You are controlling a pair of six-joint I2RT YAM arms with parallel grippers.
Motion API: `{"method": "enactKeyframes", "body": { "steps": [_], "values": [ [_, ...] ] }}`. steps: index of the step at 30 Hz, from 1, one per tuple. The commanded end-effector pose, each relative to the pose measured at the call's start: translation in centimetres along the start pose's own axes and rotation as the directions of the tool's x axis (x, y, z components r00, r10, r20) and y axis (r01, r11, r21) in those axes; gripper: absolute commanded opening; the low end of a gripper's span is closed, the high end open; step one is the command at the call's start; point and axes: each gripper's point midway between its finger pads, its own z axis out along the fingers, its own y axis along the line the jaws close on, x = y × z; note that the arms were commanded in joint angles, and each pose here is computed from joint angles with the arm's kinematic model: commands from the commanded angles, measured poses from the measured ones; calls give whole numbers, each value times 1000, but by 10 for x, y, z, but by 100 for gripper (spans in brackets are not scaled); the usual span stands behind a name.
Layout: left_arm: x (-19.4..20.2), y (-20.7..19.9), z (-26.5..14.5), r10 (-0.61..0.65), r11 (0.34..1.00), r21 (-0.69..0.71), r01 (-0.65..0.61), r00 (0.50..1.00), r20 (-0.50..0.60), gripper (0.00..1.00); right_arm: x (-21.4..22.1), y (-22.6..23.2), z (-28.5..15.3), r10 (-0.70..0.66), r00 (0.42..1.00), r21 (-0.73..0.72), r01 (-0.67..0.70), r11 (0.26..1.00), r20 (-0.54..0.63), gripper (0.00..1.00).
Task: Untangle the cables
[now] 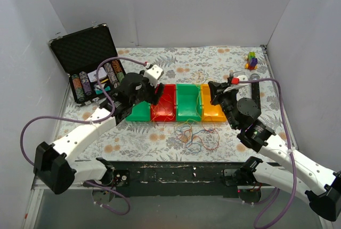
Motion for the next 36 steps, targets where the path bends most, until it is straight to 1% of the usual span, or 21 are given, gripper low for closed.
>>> {"method": "enactKeyframes", "body": {
  "steps": [1, 2, 3, 5, 6, 7, 10, 12, 14, 15, 18, 20, 22, 27, 31, 36],
  "values": [
    [41, -25, -33, 122, 978, 180, -109, 991, -62, 62, -35, 9, 4, 33, 998, -27, -31, 999, 62, 1],
    [46, -31, -40, 150, 967, 216, -136, 987, -51, 64, -37, 10, 5, 31, 997, -29, -29, 999, 64, 1],
    [61, -34, -44, 183, 956, 244, -162, 981, -68, 64, -38, 10, 6, 26, 998, -28, -25, 999, 64, 1],
    [82, -41, -52, 242, 932, 298, -208, 967, -80, 63, -41, 11, 7, 25, 997, -29, -23, 999, 69, 1],
    [98, -47, -58, 290, 905, 350, -242, 953, -90, 62, -42, 12, 7, 25, 997, -30, -23, 999, 70, 1],
    [109, -51, -64, 312, 890, 374, -260, 947, -83, 60, -43, 11, 7, 25, 997, -28, -23, 999, 72, 1],
    [128, -60, -76, 402, 828, 437, -351, 915, -27, 51, -42, 10, 7, 30, 997, -26, -28, 999, 72, 1],
    [135, -66, -82, 440, 788, 474, -393, 898, 15, 38, -40, 9, 7, 29, 997, -21, -28, 999, 68, 1],
    [142, -78, -89, 445, 746, 539, -391, 895, 33, 27, -37, 9, 7, 26, 998, -19, -25, 1000, 61, 1],
    [145, -83, -91, 437, 731, 570, -375, 899, 31, 24, -38, 9, 9, 24, 998, -17, -23, 1000, 62, 1],
    [161, -97, -90, 419, 694, 652, -307, 908, -17, 24, -38, 10, 10, 26, 998, -16, -25, 1000, 62, 1],
    [173, -102, -87, 444, 649, 696, -308, 896, -18, 25, -37, 10, 10, 28, 998, -16, -27, 1000, 63, 1],
    [183, -106, -81, 447, 632, 714, -300, 894, -20, 29, -37, 9, 9, 31, 997, -15, -30, 999, 66, 1],
    [197, -103, -60, 493, 625, 699, -348, 870, -7, 29, -36, 6, 7, 34, 997, -2, -34, 999, 71, 1],
    [203, -105, -51, 501, 609, 720, -332, 865, -25, 28, -34, 4, 7, 28, 997, 5, -28, 1000, 71, 1],
    [214, -100, -30, 517, 638, 691, -341, 854, -56, 28, -31, 3, 8, 20, 997, 12, -21, 1000, 69, 1]
  ]
}}
